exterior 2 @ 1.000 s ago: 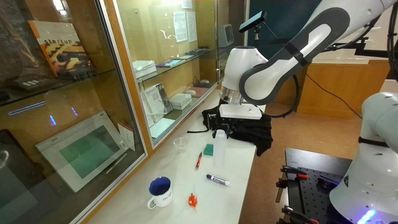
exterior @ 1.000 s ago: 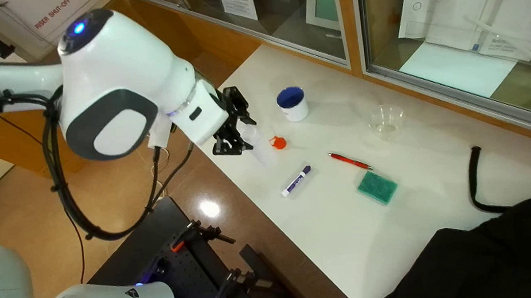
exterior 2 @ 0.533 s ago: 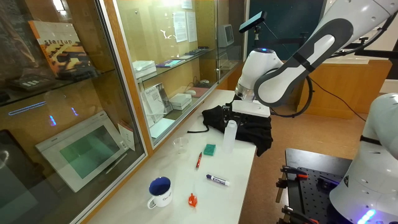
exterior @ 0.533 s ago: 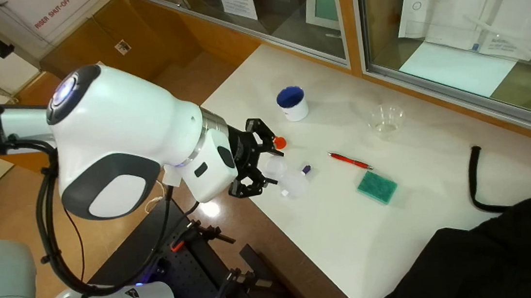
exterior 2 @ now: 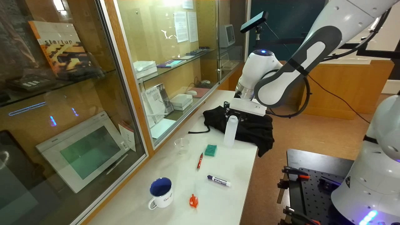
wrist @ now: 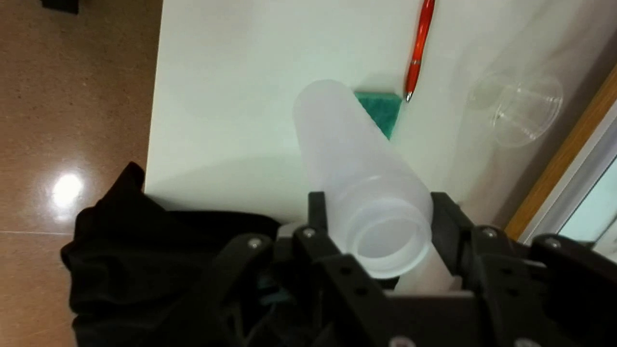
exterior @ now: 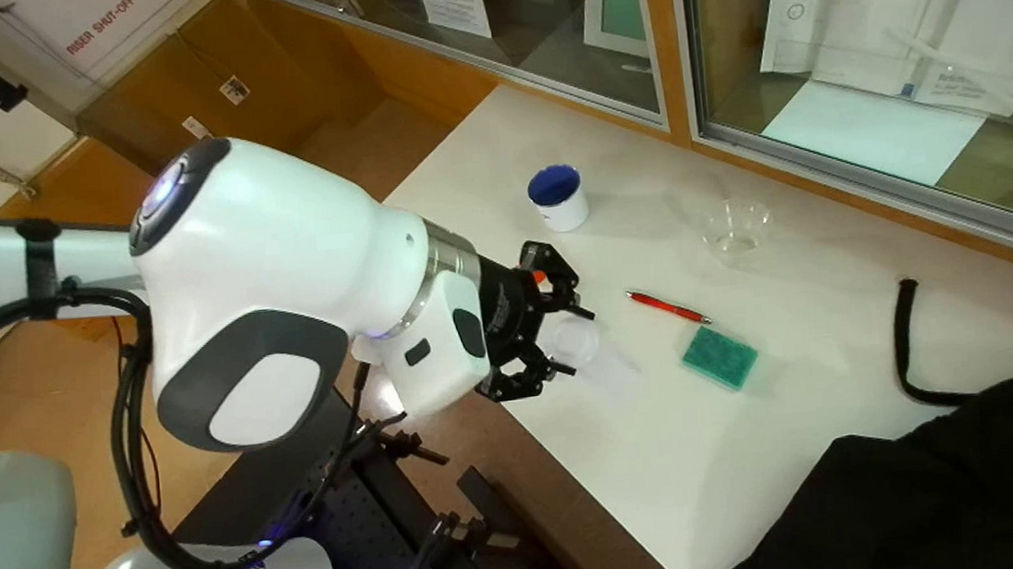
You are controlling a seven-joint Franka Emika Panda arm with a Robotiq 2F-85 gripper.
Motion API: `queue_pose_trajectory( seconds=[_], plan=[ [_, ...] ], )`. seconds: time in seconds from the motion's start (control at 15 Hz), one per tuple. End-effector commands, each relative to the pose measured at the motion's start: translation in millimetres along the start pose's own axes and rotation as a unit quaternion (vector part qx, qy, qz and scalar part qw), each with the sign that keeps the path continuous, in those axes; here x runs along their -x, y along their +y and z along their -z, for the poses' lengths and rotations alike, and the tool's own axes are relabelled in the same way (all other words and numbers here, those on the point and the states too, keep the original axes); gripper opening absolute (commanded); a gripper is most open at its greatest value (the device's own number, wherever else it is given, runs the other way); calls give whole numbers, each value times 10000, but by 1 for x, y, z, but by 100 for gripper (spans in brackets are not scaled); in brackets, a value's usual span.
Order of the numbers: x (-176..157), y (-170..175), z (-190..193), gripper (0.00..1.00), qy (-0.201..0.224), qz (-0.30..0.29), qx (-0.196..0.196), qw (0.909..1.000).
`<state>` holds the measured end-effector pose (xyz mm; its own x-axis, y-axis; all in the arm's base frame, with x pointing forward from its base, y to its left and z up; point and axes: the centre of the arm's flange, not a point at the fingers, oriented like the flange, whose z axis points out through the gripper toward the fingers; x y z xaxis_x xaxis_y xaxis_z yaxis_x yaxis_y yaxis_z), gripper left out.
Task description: Move the white bottle to the right
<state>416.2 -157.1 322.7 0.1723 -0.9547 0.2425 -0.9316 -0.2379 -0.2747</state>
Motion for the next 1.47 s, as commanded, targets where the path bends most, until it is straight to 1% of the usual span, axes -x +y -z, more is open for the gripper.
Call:
queue_pose_trajectory(
  seconds=[0.0, 0.13, 0.33, 0.8, 1.07, 1.13, 1.2, 1.33, 1.4],
  plan=[
    [-33, -9, -36, 30, 428, -551, 93, 9975],
    [-51, -3, -55, 30, 568, -781, 225, 9951],
    [-64, 2, -80, 30, 577, -1015, 397, 9924],
    [-61, 2, -138, 30, 485, -1293, 663, 9882],
    [-55, -1, -157, 30, 428, -1354, 771, 9869],
    [-55, -2, -158, 80, 402, -1400, 766, 9864],
    [-56, -4, -157, 81, 405, -1420, 723, 9864],
    [-59, -6, -154, 95, 449, -1430, 701, 9862],
    [-63, -4, -147, 99, 489, -1521, 656, 9850]
  ],
)
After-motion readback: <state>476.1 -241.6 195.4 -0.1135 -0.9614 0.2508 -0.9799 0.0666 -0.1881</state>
